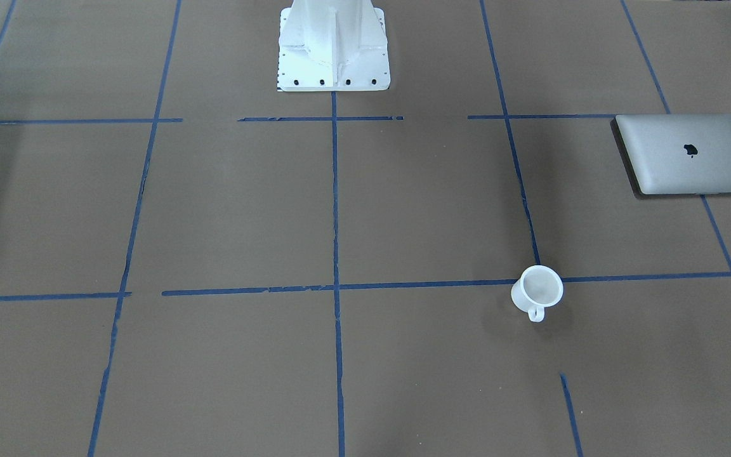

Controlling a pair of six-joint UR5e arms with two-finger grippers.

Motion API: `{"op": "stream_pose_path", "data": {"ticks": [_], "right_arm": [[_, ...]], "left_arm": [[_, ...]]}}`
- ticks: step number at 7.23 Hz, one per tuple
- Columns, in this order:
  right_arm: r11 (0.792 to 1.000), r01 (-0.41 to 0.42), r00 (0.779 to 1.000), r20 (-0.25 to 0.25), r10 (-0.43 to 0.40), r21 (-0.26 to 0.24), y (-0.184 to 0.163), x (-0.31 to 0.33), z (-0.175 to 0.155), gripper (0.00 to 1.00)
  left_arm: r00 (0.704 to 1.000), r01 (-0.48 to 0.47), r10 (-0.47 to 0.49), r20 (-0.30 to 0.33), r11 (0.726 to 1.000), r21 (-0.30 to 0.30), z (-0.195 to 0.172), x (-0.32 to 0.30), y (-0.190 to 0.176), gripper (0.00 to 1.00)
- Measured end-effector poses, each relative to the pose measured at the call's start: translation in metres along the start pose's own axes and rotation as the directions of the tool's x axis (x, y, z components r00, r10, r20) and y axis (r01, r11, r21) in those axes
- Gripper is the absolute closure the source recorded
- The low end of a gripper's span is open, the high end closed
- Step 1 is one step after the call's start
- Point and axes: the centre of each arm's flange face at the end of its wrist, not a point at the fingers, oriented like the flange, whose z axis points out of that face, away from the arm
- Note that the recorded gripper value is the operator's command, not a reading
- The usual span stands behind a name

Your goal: Place cup on laptop

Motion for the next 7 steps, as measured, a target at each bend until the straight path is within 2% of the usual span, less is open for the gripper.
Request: {"op": "stream_pose_path", "data": {"ticks": [2, 3, 4, 7], "right_arm": [[1.0, 0.0, 1.0, 0.0, 0.0, 0.0, 0.0, 0.0, 0.0, 0.0], [1.0, 0.0, 1.0, 0.0, 0.0, -0.001, 0.0, 0.0, 0.0, 0.0], [1.0, -0.001, 1.0, 0.0, 0.001, -0.001, 0.0, 0.0, 0.0, 0.0], [1.0, -0.001, 1.0, 0.0, 0.001, -0.001, 0.0, 0.0, 0.0, 0.0]], "left_arm": [[0.999, -0.045, 0.045, 0.006, 0.999, 0.021, -0.004, 0.025, -0.079, 0.0], [0.999, -0.04, 0.039, 0.029, 0.999, 0.029, -0.004, 0.053, -0.119, 0.0], [0.999, -0.021, 0.019, 0.048, 0.999, 0.039, 0.001, 0.095, -0.156, 0.0], [0.998, 0.065, -0.066, 0.006, 0.997, 0.033, 0.033, 0.251, -0.243, 0.0]]}}
